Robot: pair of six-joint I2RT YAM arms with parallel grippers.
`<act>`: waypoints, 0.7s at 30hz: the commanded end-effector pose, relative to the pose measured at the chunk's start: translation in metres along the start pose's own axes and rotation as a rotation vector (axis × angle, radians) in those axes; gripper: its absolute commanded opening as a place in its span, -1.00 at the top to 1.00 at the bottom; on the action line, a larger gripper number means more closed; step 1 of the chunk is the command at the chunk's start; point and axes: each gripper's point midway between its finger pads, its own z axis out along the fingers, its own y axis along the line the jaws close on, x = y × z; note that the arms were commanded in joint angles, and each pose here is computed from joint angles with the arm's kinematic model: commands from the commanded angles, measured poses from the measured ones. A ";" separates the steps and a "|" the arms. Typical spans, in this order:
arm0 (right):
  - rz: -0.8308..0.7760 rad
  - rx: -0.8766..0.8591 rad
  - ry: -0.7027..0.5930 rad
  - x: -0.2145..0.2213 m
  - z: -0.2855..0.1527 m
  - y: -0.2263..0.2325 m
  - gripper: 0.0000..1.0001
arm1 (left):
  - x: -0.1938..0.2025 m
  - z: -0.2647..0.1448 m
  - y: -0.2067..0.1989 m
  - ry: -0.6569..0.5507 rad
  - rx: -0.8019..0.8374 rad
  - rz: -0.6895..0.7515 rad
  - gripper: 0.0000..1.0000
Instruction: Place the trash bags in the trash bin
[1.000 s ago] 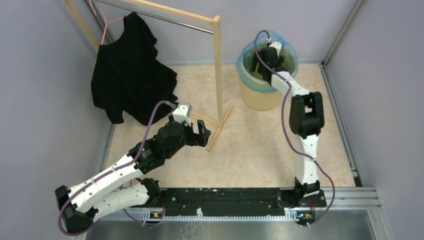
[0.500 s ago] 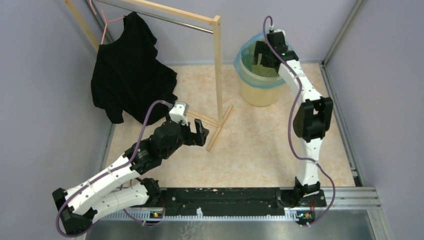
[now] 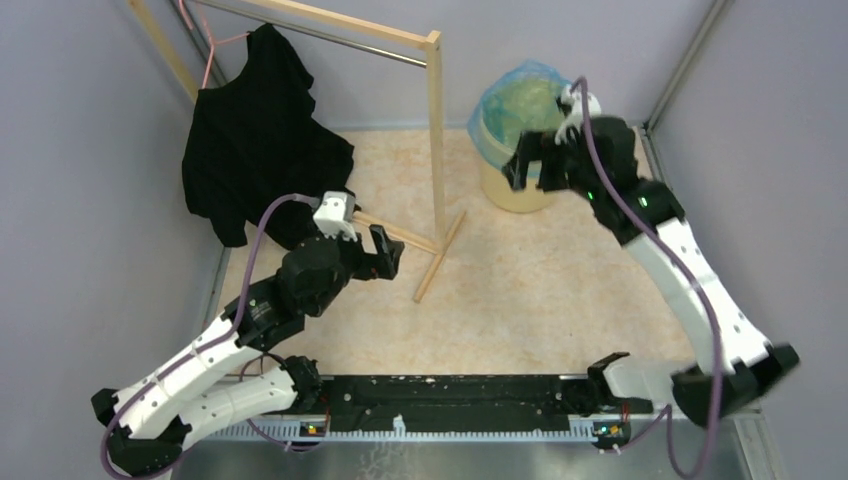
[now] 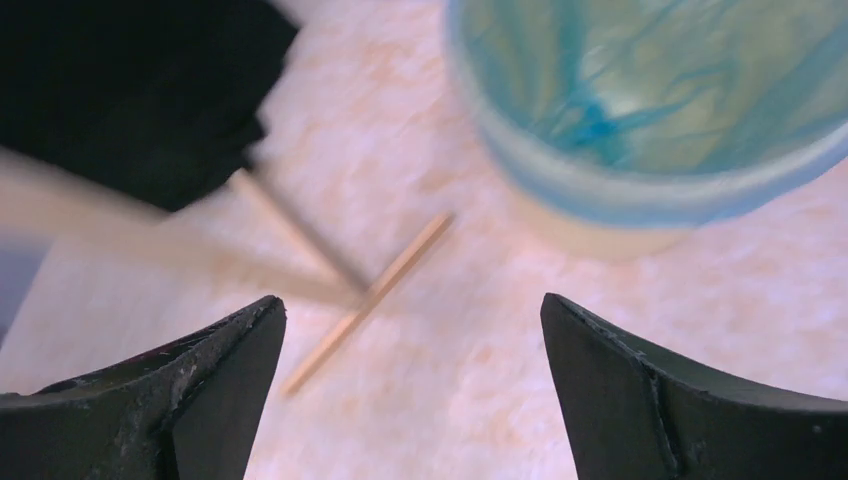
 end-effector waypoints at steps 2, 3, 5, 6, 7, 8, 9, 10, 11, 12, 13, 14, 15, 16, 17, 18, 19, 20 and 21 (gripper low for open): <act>0.044 -0.326 -0.013 0.055 -0.093 0.043 -0.97 | -0.058 -0.017 0.009 -0.143 -0.077 0.023 -0.97; 0.050 -0.335 -0.014 0.064 -0.108 0.040 -0.97 | -0.066 -0.021 0.010 -0.157 -0.089 0.025 -0.97; 0.057 -0.317 -0.018 0.077 -0.136 0.030 -0.97 | -0.082 -0.030 0.011 -0.191 -0.097 0.031 -0.97; 0.057 -0.301 -0.027 0.081 -0.150 0.024 -0.97 | -0.090 -0.034 0.011 -0.208 -0.096 0.031 -0.97; 0.056 -0.283 -0.041 0.082 -0.163 0.018 -0.97 | -0.098 -0.039 0.010 -0.225 -0.093 0.033 -0.97; 0.051 -0.271 -0.068 0.082 -0.176 0.013 -0.97 | -0.105 -0.044 0.010 -0.239 -0.093 0.030 -0.97; 0.046 -0.260 -0.098 0.080 -0.188 0.008 -0.97 | -0.115 -0.050 0.009 -0.256 -0.087 0.015 -0.97; 0.042 -0.251 -0.135 0.076 -0.200 0.005 -0.97 | -0.125 -0.057 0.006 -0.273 -0.072 -0.004 -0.97; 0.039 -0.244 -0.170 0.071 -0.210 0.002 -0.97 | -0.135 -0.064 0.002 -0.293 -0.053 -0.026 -0.97; 0.034 -0.238 -0.200 0.065 -0.219 -0.001 -0.97 | -0.146 -0.072 -0.001 -0.315 -0.034 -0.053 -0.97; 0.026 -0.239 -0.230 0.058 -0.230 -0.001 -0.97 | -0.154 -0.080 -0.003 -0.336 -0.014 -0.082 -0.97; 0.018 -0.238 -0.248 0.052 -0.237 -0.002 -0.97 | -0.161 -0.087 -0.005 -0.358 0.009 -0.107 -0.97; 0.013 -0.244 -0.262 0.046 -0.243 -0.001 -0.97 | -0.167 -0.093 -0.007 -0.378 0.032 -0.129 -0.97; 0.011 -0.252 -0.271 0.040 -0.248 0.001 -0.97 | -0.171 -0.098 -0.009 -0.396 0.055 -0.151 -0.97; 0.011 -0.267 -0.287 0.035 -0.254 0.004 -0.97 | -0.174 -0.103 -0.011 -0.409 0.079 -0.171 -0.97; 0.012 -0.286 -0.309 0.030 -0.261 0.007 -0.97 | -0.176 -0.106 -0.014 -0.416 0.101 -0.184 -0.97; 0.015 -0.303 -0.333 0.025 -0.267 0.010 -0.97 | -0.176 -0.109 -0.016 -0.416 0.121 -0.193 -0.97; 0.020 -0.320 -0.358 0.020 -0.274 0.012 -0.97 | -0.176 -0.111 -0.018 -0.413 0.134 -0.196 -0.97; 0.023 -0.335 -0.381 0.017 -0.280 0.013 -0.97 | -0.175 -0.113 -0.018 -0.406 0.139 -0.202 -0.98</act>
